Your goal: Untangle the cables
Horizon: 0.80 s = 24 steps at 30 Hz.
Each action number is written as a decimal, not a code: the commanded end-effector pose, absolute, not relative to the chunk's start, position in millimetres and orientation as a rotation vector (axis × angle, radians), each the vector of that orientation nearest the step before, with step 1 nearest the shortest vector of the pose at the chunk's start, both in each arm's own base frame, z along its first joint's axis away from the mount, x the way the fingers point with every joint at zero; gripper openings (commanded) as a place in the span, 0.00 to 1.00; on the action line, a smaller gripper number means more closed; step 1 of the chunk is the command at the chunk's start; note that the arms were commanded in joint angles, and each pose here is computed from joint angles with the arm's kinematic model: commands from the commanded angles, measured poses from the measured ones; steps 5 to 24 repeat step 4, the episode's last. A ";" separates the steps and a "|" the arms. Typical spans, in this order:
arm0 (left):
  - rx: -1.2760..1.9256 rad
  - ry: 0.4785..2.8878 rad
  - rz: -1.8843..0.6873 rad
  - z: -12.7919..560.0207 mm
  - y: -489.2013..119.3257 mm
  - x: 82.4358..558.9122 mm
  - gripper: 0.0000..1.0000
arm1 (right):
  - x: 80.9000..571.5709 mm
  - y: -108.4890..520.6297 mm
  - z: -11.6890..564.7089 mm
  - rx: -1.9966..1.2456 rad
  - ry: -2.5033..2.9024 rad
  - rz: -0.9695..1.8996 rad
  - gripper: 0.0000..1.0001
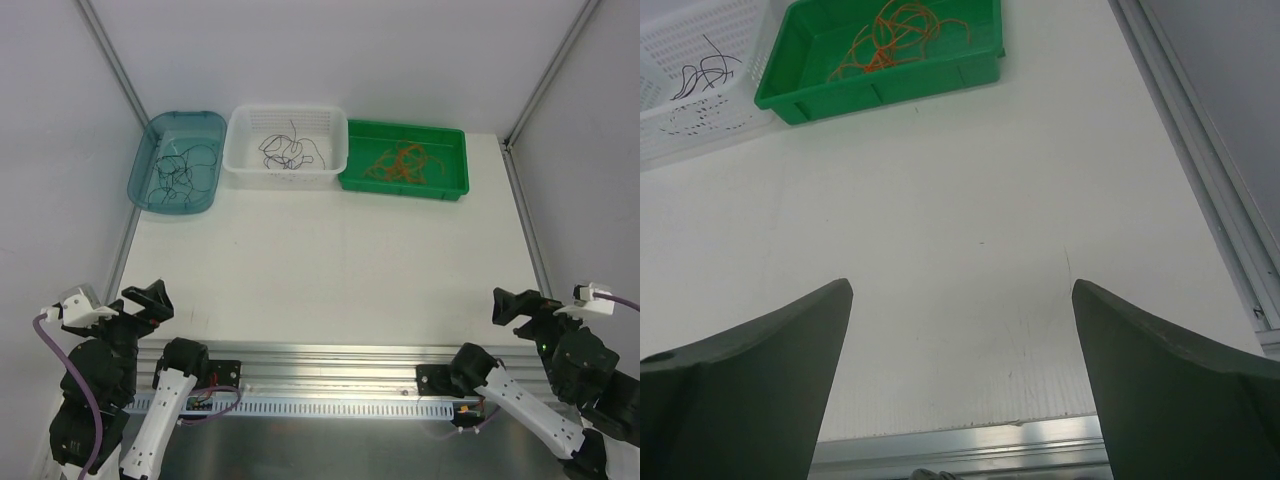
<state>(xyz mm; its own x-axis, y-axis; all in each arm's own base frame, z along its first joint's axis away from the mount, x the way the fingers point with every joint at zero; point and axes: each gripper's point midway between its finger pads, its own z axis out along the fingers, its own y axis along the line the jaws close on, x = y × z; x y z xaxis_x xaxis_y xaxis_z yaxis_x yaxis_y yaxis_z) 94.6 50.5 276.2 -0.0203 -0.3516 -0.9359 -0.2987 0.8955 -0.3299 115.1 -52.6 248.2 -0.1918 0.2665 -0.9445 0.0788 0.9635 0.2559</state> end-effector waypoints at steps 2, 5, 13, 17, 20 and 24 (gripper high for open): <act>-0.551 1.428 -0.114 290.1 61.2 63.7 0.99 | 99.9 -75.3 252.3 0.358 1.622 0.303 0.97; -0.549 1.429 -0.115 290.1 61.1 63.8 0.99 | 99.4 -76.7 254.4 0.353 1.618 0.300 0.97; -0.549 1.429 -0.115 290.1 61.1 63.8 0.99 | 99.4 -76.7 254.4 0.353 1.618 0.300 0.97; -0.549 1.429 -0.115 290.1 61.1 63.8 0.99 | 99.4 -76.7 254.4 0.353 1.618 0.300 0.97; -0.549 1.429 -0.115 290.1 61.1 63.8 0.99 | 99.4 -76.7 254.4 0.353 1.618 0.300 0.97; -0.549 1.429 -0.115 290.1 61.1 63.8 0.99 | 99.4 -76.7 254.4 0.353 1.618 0.300 0.97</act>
